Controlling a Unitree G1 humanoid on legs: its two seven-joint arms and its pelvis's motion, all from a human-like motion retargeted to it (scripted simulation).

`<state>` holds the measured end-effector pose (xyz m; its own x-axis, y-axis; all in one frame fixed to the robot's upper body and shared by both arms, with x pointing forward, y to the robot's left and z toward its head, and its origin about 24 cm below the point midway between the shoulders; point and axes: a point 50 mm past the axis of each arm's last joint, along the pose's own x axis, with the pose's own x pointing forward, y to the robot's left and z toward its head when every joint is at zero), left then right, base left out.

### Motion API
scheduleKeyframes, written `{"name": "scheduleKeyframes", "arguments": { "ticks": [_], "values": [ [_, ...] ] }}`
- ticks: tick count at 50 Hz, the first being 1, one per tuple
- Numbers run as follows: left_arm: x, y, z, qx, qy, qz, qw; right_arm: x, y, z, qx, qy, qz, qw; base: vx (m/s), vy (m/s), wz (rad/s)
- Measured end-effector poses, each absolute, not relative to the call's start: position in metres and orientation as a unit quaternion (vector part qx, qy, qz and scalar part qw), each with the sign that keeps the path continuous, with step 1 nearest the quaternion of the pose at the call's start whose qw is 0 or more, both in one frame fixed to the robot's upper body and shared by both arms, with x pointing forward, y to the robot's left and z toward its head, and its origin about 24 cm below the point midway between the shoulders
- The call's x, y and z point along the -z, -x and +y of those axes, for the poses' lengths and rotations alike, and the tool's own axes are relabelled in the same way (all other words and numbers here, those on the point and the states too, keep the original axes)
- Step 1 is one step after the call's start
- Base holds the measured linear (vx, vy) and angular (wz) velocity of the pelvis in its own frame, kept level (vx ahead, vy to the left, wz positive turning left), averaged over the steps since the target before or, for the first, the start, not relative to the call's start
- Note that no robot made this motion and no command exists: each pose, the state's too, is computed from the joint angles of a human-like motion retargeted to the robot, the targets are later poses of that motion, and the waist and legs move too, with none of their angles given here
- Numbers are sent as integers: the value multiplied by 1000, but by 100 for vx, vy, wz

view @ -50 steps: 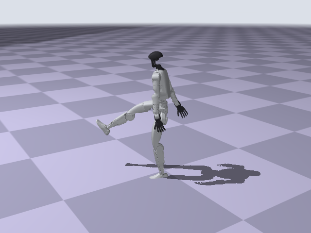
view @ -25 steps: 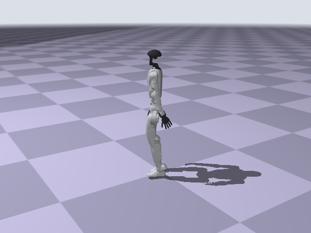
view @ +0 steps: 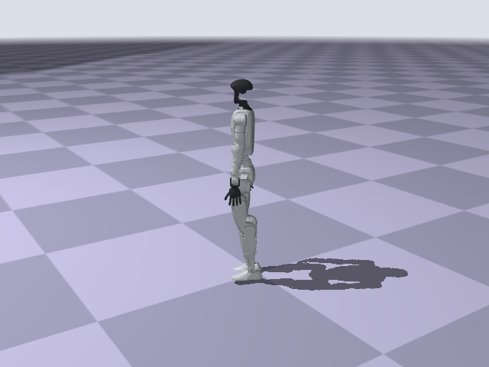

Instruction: Upper body actions

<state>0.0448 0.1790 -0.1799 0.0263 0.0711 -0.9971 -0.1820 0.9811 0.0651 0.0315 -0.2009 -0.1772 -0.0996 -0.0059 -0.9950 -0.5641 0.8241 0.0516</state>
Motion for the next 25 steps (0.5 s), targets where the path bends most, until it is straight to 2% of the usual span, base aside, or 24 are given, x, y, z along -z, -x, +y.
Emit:
{"name": "scheduleKeyframes", "arguments": {
  "ticks": [5, 12, 25],
  "values": [
    [181, -46, 168, -108, 101, 684, 714, 176, -14, -210, -200, 185, 737, 618, 4, -7, -1],
    [182, -2, 169, -117, 117, 735, 658, 174, 0, -223, -158, 198, 746, 616, 3, -15, -15],
    [174, 56, 174, -153, 157, 785, 579, 173, -14, -231, -157, 217, 717, 643, -10, -4, -37]
  ]
}}
